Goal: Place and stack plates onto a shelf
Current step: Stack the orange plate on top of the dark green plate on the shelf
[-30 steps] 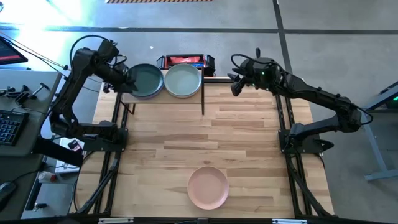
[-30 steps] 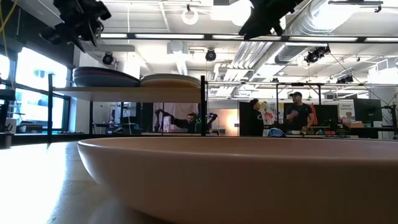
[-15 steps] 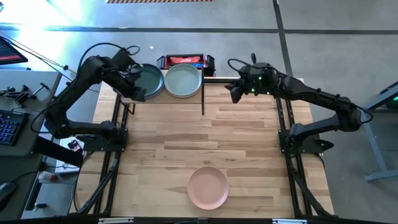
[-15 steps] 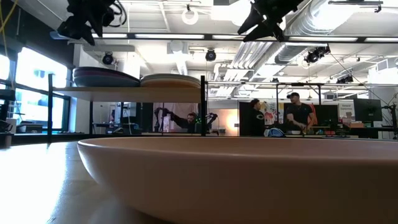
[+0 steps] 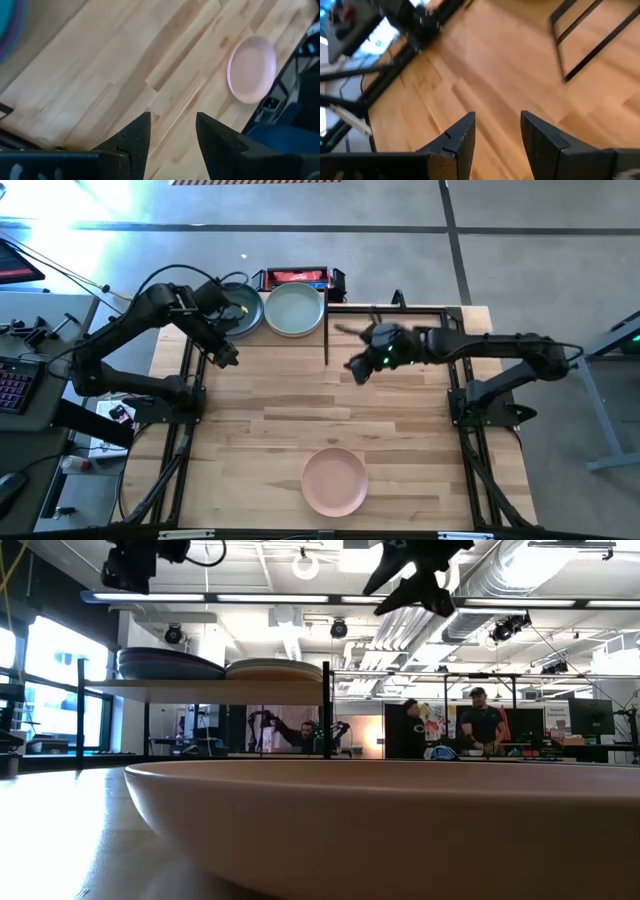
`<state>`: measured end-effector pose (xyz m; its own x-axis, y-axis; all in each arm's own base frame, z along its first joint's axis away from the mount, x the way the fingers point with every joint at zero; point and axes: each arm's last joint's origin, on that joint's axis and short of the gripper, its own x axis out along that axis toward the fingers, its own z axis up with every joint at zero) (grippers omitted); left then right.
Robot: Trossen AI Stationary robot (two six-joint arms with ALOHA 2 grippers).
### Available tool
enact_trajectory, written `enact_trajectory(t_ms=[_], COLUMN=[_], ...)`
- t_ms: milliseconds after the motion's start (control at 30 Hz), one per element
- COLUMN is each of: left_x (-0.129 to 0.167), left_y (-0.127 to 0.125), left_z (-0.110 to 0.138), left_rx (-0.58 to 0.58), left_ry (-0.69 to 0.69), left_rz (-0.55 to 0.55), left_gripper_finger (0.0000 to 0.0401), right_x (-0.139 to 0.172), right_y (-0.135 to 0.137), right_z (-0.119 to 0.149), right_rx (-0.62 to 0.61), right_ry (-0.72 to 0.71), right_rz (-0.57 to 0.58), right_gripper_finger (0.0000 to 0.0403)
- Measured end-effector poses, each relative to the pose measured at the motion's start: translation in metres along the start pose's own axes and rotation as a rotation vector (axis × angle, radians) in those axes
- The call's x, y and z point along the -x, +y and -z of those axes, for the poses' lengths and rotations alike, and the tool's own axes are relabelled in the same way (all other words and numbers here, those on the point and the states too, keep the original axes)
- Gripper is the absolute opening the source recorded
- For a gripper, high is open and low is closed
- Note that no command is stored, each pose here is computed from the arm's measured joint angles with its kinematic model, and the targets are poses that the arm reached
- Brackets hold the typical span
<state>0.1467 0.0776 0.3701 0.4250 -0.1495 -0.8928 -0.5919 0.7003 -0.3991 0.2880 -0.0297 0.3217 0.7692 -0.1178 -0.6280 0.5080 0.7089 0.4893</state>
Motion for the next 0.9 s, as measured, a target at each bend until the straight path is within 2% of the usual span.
enact_trajectory(t_ms=[367, 533, 800, 900], left_x=[-0.007, -0.010, -0.014, -0.016], left_y=[-0.020, -0.027, -0.040, -0.045], left_z=[0.008, 0.012, 0.020, 0.022], left_rx=[-0.130, -0.146, -0.172, -0.168], left_ry=[0.043, 0.063, 0.092, 0.079], left_rz=[-0.015, -0.005, 0.002, -0.029], left_gripper_finger=[0.0145, 0.0145, 0.0145, 0.0145], right_x=[-0.049, -0.067, -0.083, -0.084], right_y=[0.031, 0.041, 0.057, 0.062], right_z=[0.053, 0.081, 0.124, 0.135], right_rx=[-0.029, -0.015, 0.048, 0.066], right_ry=[0.202, 0.284, 0.389, 0.411], right_rz=[0.036, 0.065, 0.087, 0.086], right_gripper_finger=[0.0140, 0.0140, 0.0140, 0.0140])
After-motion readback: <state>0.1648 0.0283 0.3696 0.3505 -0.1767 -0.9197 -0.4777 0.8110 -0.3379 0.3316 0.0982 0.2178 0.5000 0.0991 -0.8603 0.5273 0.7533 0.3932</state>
